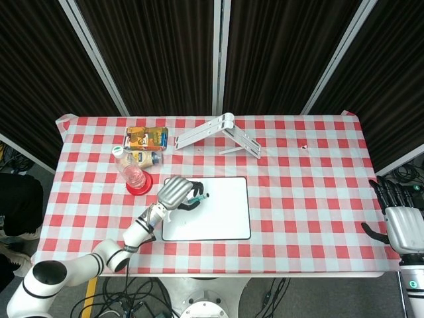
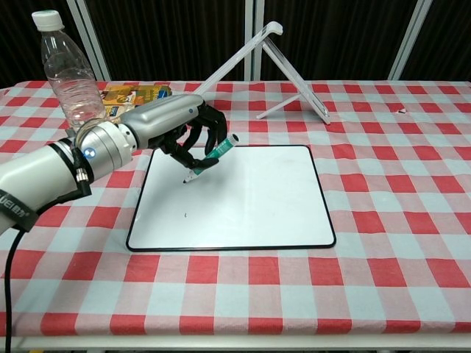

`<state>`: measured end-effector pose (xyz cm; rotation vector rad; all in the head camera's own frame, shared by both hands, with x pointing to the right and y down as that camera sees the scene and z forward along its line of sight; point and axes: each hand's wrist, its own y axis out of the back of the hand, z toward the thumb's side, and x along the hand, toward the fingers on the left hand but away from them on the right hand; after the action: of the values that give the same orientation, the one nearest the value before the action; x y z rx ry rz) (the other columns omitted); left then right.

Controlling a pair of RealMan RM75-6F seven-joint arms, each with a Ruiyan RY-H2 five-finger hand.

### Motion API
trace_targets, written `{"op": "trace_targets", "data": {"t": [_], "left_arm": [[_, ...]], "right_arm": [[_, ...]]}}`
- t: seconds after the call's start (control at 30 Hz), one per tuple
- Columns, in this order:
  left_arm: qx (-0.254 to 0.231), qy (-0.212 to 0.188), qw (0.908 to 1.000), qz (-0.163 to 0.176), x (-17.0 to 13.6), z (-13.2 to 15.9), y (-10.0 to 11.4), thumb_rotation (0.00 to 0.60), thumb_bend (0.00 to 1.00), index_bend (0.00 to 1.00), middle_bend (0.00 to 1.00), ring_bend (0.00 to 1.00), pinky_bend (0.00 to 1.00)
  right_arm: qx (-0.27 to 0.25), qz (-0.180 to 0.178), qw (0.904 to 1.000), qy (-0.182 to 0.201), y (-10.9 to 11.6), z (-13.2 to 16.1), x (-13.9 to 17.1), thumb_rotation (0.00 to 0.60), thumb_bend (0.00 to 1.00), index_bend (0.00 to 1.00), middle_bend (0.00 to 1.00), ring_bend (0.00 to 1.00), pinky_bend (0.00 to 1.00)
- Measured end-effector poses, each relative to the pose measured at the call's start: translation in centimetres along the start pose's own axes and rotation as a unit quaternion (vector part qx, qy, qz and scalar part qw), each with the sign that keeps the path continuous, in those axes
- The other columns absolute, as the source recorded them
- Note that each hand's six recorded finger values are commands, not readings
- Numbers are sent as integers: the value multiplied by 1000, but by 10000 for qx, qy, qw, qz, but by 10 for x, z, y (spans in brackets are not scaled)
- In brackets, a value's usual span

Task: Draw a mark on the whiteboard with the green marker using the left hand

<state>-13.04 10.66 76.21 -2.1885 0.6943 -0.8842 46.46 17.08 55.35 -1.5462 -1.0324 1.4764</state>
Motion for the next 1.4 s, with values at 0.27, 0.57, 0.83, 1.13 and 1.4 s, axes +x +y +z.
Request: {"op": "trace_targets", "data": {"t": [0.27,0.57,0.83,1.13,1.4], "left_arm": [[-49,12,9991,-419,-16,-2,-9,600,417,543,580,683,930],[-308,18,9980,-548,-48,9,-4,600,416,541,579,679,930],[-242,14,9993,-297,-30,15,6,600,417,542,579,679,930],[-167,211,9991,-342,-18,4,-3,600,417,541,579,678,930],[-237,303,9985,-386,-17,-1,-11,600,417,541,579,677,929]], "right_arm": [[-16,45,10000,86,-3,4,0,600,101,0,0,0,0],[-37,-29,10000,-5,-1,-2,3,600,101,0,0,0,0],[-22,-7,10000,-54,-1,-5,4,600,101,0,0,0,0],[-8,39,10000,-59,-2,-5,1,600,101,0,0,0,0],[-3,41,10000,-80,-2,-6,1,600,101,0,0,0,0]]}}
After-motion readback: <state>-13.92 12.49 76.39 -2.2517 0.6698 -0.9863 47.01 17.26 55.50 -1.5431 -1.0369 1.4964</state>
